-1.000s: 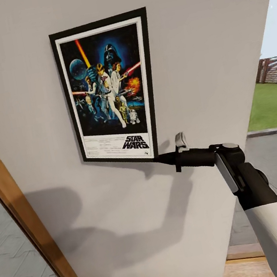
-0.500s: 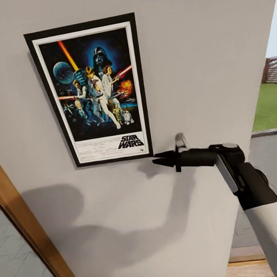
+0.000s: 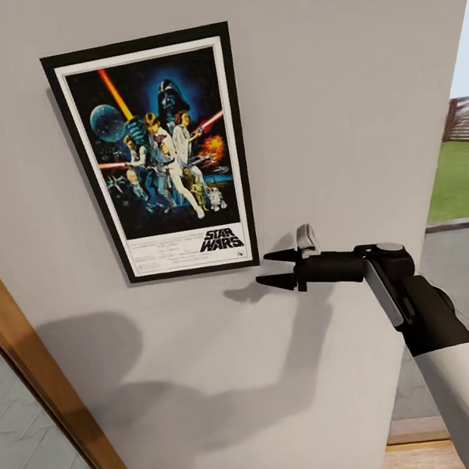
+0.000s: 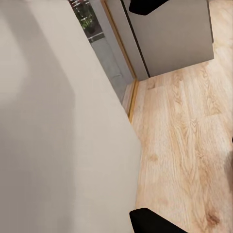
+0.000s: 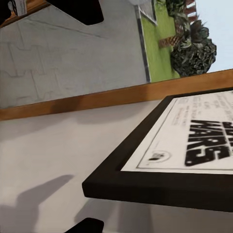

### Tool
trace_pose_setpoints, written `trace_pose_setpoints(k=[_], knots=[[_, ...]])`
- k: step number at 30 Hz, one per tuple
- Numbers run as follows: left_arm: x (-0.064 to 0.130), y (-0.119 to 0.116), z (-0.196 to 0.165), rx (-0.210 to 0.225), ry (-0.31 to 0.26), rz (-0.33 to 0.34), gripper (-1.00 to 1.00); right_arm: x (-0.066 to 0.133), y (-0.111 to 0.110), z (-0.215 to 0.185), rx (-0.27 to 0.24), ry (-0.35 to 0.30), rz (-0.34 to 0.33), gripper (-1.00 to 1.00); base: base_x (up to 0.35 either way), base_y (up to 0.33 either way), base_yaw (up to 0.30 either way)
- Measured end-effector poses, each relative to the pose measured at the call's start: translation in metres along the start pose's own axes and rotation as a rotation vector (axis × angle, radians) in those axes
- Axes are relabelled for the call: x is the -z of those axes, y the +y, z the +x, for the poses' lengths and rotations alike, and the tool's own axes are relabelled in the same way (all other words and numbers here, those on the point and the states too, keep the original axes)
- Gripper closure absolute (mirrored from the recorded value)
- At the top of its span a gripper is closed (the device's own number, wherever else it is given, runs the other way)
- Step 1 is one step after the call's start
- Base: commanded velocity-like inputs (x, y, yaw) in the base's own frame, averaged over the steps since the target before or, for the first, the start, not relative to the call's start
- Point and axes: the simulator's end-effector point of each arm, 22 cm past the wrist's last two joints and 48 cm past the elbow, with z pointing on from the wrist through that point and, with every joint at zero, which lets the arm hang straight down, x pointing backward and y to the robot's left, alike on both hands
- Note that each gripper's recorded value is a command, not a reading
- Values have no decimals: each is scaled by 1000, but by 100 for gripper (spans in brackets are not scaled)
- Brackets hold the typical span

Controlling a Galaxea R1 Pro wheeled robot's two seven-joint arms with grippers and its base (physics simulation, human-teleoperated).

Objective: Pick up the poster from the kitchen countertop and hang it on one of the wall nails in the kitchen.

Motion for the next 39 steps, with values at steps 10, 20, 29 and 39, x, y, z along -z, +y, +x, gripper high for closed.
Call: trace_pose_setpoints(k=[10, 20, 29, 39], knots=[[0, 0, 0, 0, 1, 1, -100, 0, 0, 0, -1, -1, -1, -100, -200, 0, 0], [0, 0, 0, -1, 0, 0, -100, 3, -1, -1, -1, -5, 3, -100, -194, 0, 0], [1, 0, 0, 0, 0, 0, -100, 31, -19, 4, -53, -58, 63, -100, -12, 0, 0], [-2, 52, 8, 9, 7, -260, -100, 260, 29, 383, -631, 7, 591, -100, 0, 0, 0]])
